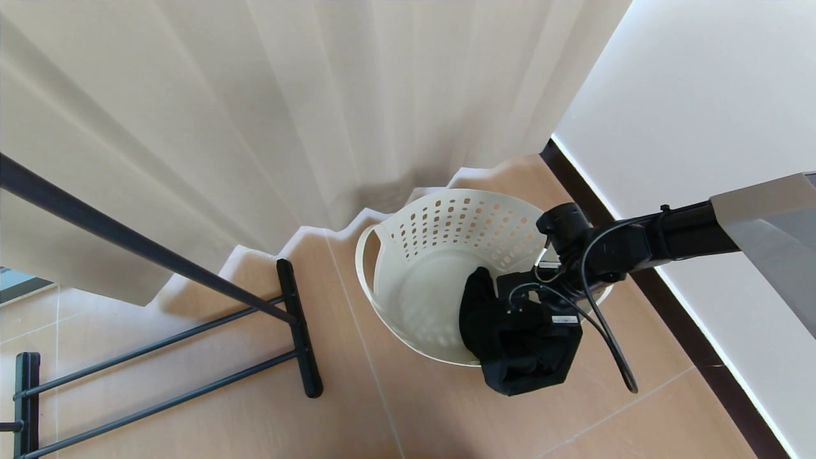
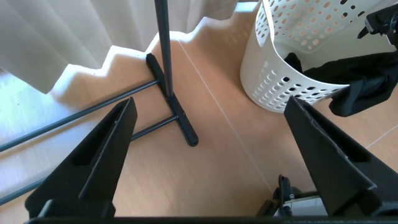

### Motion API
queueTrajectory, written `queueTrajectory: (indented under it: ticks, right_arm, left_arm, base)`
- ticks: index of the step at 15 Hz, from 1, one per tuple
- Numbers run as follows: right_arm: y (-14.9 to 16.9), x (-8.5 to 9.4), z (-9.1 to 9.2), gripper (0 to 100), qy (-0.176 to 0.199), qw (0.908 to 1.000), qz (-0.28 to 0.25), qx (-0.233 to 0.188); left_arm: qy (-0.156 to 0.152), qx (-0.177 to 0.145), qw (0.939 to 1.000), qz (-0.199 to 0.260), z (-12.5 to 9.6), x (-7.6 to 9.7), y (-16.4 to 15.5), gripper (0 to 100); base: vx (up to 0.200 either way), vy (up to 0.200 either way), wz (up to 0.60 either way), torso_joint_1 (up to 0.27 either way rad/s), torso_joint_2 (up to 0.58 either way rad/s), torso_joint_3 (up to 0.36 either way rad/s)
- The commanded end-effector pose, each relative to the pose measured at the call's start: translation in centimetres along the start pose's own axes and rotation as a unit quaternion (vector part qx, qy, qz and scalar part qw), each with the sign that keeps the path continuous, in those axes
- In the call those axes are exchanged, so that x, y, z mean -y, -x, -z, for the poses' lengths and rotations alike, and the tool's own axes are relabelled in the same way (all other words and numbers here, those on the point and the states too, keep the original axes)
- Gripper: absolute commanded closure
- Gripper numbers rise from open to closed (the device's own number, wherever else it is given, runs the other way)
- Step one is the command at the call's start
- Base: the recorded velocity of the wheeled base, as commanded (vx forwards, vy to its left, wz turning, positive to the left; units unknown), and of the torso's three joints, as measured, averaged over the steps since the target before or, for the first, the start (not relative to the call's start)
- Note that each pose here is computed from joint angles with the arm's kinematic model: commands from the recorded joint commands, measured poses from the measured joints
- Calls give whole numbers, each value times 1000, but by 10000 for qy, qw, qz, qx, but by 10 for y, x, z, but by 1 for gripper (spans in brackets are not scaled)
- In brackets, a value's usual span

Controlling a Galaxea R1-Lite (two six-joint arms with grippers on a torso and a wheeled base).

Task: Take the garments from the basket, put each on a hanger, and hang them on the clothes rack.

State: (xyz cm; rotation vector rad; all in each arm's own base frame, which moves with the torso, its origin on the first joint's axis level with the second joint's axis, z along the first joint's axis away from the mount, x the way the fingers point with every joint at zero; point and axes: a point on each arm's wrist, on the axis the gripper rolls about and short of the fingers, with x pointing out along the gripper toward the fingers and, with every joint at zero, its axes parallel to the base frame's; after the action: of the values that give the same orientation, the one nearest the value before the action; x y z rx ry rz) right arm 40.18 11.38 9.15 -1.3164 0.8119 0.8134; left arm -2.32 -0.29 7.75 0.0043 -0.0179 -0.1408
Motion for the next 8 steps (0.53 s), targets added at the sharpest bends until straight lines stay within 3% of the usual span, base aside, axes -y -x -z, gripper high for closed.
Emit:
queueTrajectory:
  ticks: [1, 8]
  right_arm:
    - [-6, -2, -1, 0, 23, 10000, -49, -60]
    - [-11, -2, 1, 0, 10, 9996, -37, -266]
  left_arm:
    - [1, -4, 10000, 1, 0, 0, 0, 0]
    - [0, 4, 10000, 1, 0, 0, 0, 0]
  base:
    - [0, 0, 0, 0, 0, 0]
    - [0, 0, 0, 0, 0, 0]
